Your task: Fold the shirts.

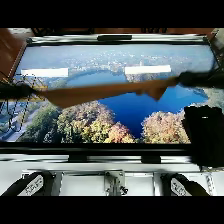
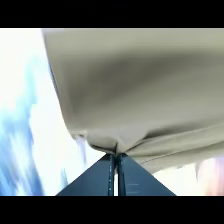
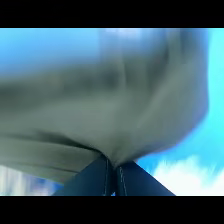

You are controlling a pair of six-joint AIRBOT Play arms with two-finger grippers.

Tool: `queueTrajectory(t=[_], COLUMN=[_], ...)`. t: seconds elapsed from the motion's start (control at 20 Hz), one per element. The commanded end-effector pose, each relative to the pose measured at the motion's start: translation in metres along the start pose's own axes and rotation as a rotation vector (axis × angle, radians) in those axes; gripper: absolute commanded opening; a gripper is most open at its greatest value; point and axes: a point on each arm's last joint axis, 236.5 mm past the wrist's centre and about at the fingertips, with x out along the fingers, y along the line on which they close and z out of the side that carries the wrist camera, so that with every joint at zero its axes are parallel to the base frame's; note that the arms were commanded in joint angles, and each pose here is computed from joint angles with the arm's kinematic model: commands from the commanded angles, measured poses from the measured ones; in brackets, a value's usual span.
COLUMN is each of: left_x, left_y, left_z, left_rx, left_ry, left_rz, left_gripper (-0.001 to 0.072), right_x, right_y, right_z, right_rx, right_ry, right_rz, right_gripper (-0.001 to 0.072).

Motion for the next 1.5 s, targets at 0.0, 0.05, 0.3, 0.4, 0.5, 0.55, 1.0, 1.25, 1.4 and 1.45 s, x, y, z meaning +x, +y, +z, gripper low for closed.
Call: queueTrajectory(t=[0.0, 0.05, 0.3, 0.4, 0.5, 0.55, 1.0, 1.25, 1.4, 1.45], left_x=[-0.207, -0.263, -0.368, -0.361, -0.34, -0.327, -0.048, 0.063, 0.096, 0.104], left_y=[-0.083, -0.111, -0.177, -0.162, -0.133, -0.121, 0.033, 0.084, 0.099, 0.104], left_z=[0.149, 0.16, 0.11, 0.092, 0.08, 0.078, 0.002, -0.035, -0.01, 0.0], left_rx=[0.3, 0.354, 0.355, 0.365, 0.347, 0.332, 0.03, -0.136, -0.259, -0.281], left_ry=[-0.667, -0.812, -0.984, -0.904, -0.78, -0.732, -0.083, 0.119, 0.002, -0.047], left_rz=[0.13, 0.147, 0.114, 0.201, 0.291, 0.309, 0.252, 0.198, 0.18, 0.178], left_gripper=[0.0035, 0.0035, 0.0034, 0.0035, 0.0035, 0.0036, 0.0034, 0.0035, 0.0035, 0.0035], right_x=[-0.215, -0.275, -0.393, -0.391, -0.37, -0.355, -0.045, 0.12, 0.168, 0.176], right_y=[0.082, 0.107, 0.169, 0.148, 0.117, 0.108, 0.029, 0.016, -0.004, -0.011], right_z=[0.138, 0.148, 0.094, 0.073, 0.056, 0.05, -0.033, -0.042, -0.016, -0.01], right_rx=[-0.269, -0.309, -0.371, -0.372, -0.357, -0.346, -0.077, 0.022, 0.096, 0.105], right_ry=[-0.675, -0.834, -1.016, -0.93, -0.777, -0.707, 0.076, 0.094, -0.064, -0.102], right_rz=[-0.119, -0.137, -0.163, -0.279, -0.384, -0.39, -0.016, -0.009, -0.067, -0.083], right_gripper=[0.0065, 0.0065, 0.0065, 0.0065, 0.0065, 0.0065, 0.0065, 0.0065, 0.0065, 0.0065])
